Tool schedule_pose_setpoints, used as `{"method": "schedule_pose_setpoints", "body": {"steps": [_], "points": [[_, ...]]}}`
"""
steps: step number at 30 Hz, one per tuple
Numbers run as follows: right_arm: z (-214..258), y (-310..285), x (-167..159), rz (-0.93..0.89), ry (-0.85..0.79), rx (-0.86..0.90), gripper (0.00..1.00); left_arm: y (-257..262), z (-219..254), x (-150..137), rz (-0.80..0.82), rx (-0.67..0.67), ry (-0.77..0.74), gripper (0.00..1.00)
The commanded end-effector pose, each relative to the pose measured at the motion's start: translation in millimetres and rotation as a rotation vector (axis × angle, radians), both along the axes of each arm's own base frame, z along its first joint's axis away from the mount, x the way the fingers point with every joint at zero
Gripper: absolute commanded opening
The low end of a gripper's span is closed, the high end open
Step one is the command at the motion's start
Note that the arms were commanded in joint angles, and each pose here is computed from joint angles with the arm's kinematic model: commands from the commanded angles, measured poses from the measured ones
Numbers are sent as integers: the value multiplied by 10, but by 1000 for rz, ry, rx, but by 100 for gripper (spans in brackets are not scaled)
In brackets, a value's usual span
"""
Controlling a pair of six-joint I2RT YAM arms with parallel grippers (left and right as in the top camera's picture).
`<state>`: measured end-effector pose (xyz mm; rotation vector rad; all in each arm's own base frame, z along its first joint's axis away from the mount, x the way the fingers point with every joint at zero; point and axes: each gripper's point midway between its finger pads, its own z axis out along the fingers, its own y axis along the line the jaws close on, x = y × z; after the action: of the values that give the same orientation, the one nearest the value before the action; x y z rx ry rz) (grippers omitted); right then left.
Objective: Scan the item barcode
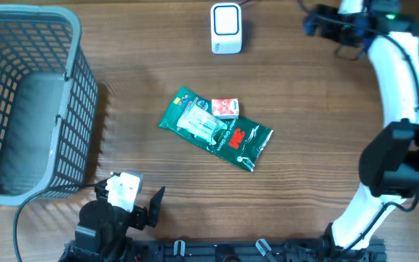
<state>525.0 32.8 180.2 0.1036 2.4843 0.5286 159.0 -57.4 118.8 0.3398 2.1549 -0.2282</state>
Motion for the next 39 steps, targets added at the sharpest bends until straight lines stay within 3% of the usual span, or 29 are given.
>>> {"method": "schedule_pose_setpoints", "body": {"steps": [1, 4, 7, 14, 18, 20, 22, 23, 25, 27, 28, 29, 32, 33, 35, 39], "points": [[-349, 1074, -478, 261, 169, 215, 100, -8, 0, 0, -10, 6, -5, 100], [-834, 1388, -950, 239, 377, 132, 99, -8, 0, 0, -10, 6, -5, 100], [-1198, 1541, -1276, 249, 474, 105, 91, -8, 0, 0, -10, 6, -5, 100], [-1707, 1598, -1468, 80, 549, 175, 70, -8, 0, 0, -10, 6, -5, 100], [-1803, 1913, -1520, 137, 478, 155, 71, -8, 0, 0, -10, 6, -5, 100], [-1835, 1946, -1506, 109, 460, 120, 55, -8, 0, 0, -10, 6, -5, 100], [-1845, 1935, -1510, 98, 465, 114, 26, -8, 0, 0, -10, 6, -5, 100], [-1847, 1921, -1517, 95, 470, 112, 17, -8, 0, 0, -10, 6, -5, 100], [-1838, 1864, -1529, 85, 486, 115, 4, -8, -2, -1, -10, 6, -4, 100], [-1500, 1763, -1568, 185, 490, 218, 4, -8, -1, -1, -10, 6, -5, 100], [-1314, 1713, -1567, 249, 455, 261, 4, -8, -1, -1, -10, 6, -5, 100], [-933, 1679, -1588, 426, 335, 362, 4, -8, -1, -1, -10, 6, -5, 100], [206, 1694, -1841, 972, -275, 720, 6, -8, -1, -1, -10, 6, -5, 100], [475, 1697, -1948, 1070, -459, 821, 24, -8, -1, -1, -10, 6, -5, 100], [568, 1846, -2018, 1202, -658, 737, 13, -8, -1, -1, -10, 6, -5, 100], [668, 2234, -2150, 1462, -1082, 576, 5, -8, -1, -1, -10, 6, -5, 100]]}}
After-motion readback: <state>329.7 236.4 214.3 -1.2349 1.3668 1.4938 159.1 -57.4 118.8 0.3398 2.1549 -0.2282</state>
